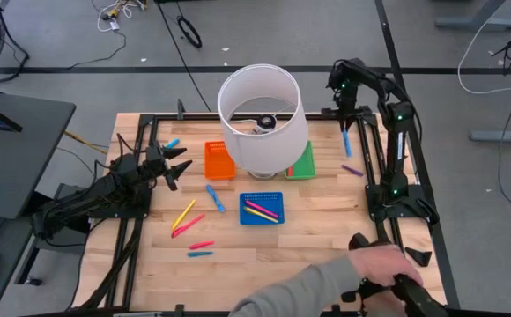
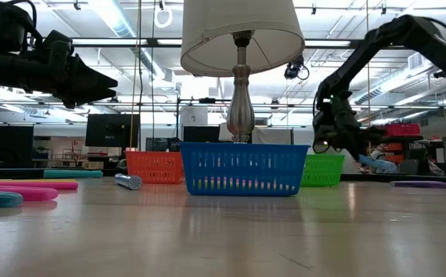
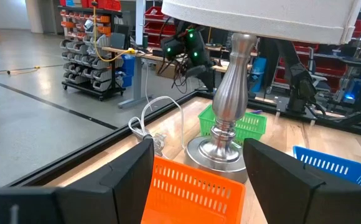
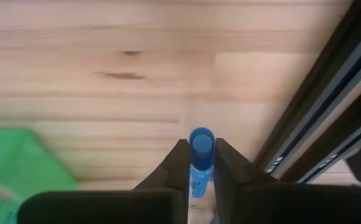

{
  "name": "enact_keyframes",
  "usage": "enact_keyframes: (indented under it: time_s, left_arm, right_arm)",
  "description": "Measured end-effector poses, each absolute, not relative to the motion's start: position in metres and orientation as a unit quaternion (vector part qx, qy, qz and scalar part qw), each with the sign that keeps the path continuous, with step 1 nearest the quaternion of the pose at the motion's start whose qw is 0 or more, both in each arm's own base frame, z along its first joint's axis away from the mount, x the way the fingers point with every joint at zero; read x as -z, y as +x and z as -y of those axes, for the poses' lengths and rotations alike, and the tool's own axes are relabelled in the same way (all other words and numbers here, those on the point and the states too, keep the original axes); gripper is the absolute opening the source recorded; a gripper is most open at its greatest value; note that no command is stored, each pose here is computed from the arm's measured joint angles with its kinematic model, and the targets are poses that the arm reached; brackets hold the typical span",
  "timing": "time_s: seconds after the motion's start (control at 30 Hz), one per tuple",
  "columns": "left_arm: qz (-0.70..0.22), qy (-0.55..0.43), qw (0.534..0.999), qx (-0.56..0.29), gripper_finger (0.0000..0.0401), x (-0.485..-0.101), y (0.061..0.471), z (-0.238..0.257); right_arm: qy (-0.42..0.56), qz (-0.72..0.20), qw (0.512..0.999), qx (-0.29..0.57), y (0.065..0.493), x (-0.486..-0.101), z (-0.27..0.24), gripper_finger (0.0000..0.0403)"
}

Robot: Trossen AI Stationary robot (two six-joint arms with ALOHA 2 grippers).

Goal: Pick & Place Markers
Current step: Put the top right blue large highlighter pen into the green bin

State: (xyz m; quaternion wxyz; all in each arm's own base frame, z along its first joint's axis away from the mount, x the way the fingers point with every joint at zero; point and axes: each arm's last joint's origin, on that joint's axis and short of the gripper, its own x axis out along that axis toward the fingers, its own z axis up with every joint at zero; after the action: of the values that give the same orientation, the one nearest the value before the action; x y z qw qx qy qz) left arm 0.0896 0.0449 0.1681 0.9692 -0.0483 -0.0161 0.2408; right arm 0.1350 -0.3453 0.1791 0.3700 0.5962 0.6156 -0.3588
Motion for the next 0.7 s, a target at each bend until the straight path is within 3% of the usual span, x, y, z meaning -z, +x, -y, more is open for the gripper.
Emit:
enact_keyframes:
  time_s: [0.37, 0.7]
  left_arm:
    - [0.016, -0.048, 0.969, -0.241, 0.0252, -0.168, 0.090, -0.045]
    - [0.016, -0.048, 0.969, -0.241, 0.0252, -0.168, 0.090, -0.045]
  right_arm:
    - [0.614, -0.569, 0.404, 0.368, 0.143, -0.218, 0.331, 0.0035]
    - [0.642, -0.549, 0.417, 0.336, 0.156, -0.223, 0.323, 0.0035]
